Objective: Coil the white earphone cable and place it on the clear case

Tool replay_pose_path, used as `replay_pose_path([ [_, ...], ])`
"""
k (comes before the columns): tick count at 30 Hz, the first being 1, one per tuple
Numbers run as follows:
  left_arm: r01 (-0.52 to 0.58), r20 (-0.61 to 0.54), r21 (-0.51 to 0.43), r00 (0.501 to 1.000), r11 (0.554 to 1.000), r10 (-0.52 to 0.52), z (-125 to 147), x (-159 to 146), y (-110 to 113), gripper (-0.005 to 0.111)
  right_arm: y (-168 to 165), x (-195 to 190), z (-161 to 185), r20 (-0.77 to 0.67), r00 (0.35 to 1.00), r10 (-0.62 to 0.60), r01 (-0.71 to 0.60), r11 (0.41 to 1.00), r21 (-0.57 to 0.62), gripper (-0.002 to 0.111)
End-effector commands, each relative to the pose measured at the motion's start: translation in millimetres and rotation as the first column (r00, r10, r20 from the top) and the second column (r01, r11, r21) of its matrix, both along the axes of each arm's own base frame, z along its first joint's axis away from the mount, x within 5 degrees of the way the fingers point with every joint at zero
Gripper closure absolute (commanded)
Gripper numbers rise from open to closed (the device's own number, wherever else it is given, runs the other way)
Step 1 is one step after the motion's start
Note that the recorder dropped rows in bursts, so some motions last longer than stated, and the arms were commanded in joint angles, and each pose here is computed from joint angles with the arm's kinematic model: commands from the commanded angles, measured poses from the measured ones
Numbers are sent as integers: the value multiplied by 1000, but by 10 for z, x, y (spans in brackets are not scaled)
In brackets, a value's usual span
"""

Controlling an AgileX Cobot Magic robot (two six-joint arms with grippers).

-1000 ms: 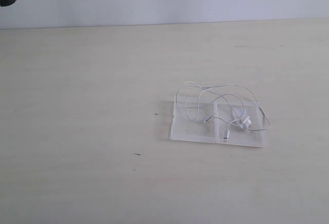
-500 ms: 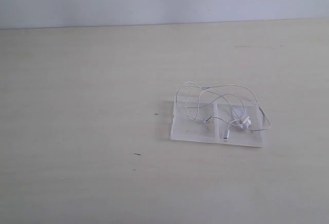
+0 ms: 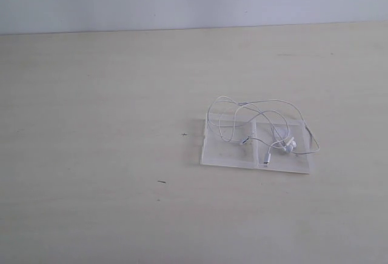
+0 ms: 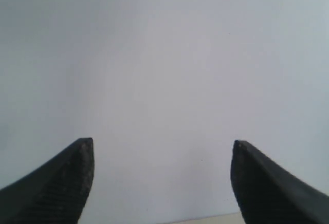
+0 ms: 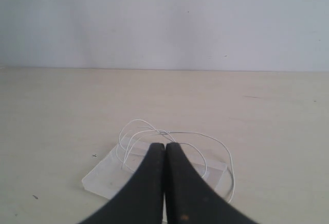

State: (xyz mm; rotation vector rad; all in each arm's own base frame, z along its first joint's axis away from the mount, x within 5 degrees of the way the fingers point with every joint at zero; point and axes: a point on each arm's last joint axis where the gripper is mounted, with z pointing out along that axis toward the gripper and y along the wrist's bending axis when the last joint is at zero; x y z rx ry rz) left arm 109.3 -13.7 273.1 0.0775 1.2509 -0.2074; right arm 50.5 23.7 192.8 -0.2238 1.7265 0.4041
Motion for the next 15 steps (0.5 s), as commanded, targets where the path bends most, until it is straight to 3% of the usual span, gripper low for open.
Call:
replay_pose_path([
  [1, 34, 65, 20, 997, 999, -35, -96, -175, -47, 35, -2, -2, -12, 1, 1000, -3, 3, 1000, 3, 108],
  [9, 43, 134, -6, 990, 999, -42, -125, -369, -56, 35, -2, -2, -12, 1, 1000, -3, 3, 1000, 3, 108],
  [15, 4, 78, -42, 997, 999, 0, -175, -425, -17, 35, -2, -2, -12, 1, 1000, -3, 3, 1000, 3, 108],
])
